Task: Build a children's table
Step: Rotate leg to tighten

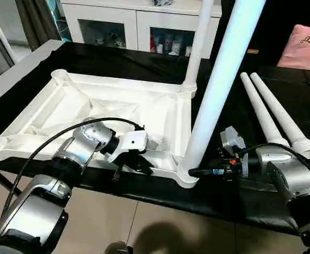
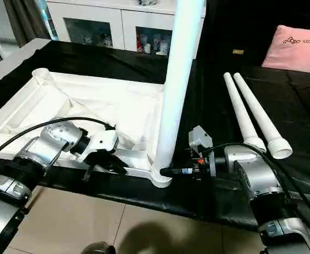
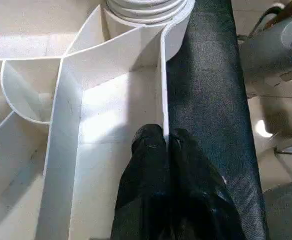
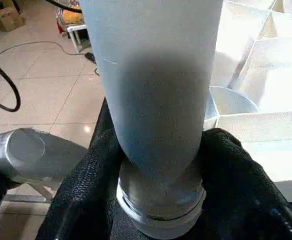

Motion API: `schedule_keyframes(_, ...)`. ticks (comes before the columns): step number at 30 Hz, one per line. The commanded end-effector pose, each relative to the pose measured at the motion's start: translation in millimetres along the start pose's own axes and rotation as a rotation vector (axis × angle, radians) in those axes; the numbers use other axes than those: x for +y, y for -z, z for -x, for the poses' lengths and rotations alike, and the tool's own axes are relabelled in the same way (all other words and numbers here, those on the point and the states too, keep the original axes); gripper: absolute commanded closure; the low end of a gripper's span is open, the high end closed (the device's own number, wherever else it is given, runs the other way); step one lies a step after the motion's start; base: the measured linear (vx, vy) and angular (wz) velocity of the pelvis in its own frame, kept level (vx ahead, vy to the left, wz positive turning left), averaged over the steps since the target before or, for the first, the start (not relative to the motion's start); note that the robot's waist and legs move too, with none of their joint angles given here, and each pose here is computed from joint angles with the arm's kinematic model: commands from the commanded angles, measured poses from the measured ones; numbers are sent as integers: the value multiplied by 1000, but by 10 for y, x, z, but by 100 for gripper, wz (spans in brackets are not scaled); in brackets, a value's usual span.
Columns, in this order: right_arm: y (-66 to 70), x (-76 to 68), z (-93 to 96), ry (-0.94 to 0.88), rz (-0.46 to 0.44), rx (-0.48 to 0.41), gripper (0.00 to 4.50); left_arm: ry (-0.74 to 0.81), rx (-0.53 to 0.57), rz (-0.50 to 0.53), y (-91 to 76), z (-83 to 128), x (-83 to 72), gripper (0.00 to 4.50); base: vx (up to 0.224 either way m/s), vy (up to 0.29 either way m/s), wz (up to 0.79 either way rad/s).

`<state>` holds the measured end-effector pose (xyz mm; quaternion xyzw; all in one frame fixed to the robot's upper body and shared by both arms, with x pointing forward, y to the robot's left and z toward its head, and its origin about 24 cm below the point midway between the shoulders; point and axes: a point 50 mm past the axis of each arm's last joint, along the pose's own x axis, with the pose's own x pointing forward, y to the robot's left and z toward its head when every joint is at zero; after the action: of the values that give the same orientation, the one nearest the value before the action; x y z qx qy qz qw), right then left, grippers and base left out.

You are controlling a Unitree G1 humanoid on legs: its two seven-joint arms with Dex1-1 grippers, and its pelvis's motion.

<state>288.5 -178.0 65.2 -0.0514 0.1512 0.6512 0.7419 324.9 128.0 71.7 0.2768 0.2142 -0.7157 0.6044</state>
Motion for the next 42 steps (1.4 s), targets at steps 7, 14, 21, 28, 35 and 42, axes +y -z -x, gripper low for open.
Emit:
schedule_keyframes(7,103,168,-110,-22,-66,-71,245,11,-67,15,-127,-72,17,450,0,0,0)
schedule_keyframes(14,184,107,-220,162,-116,-99,246,-65,-84,82,-129,-114,78,450,0,0,0)
schedule_keyframes(21,320,-110,-612,585,-262,-100,246,-411,-122,251,-255,-240,378,450,0,0,0)
schedule_keyframes(28,253,-274,-993,830,-339,-68,250,-689,-171,350,-477,-359,595,450,0,0,0)
schedule_keyframes(35,139,-364,-982,920,-353,-160,196,-726,-156,333,-526,-379,630,450,0,0,0)
schedule_keyframes(42,89,-355,-722,892,-276,-275,140,-674,-150,293,-449,-362,579,450,0,0,0)
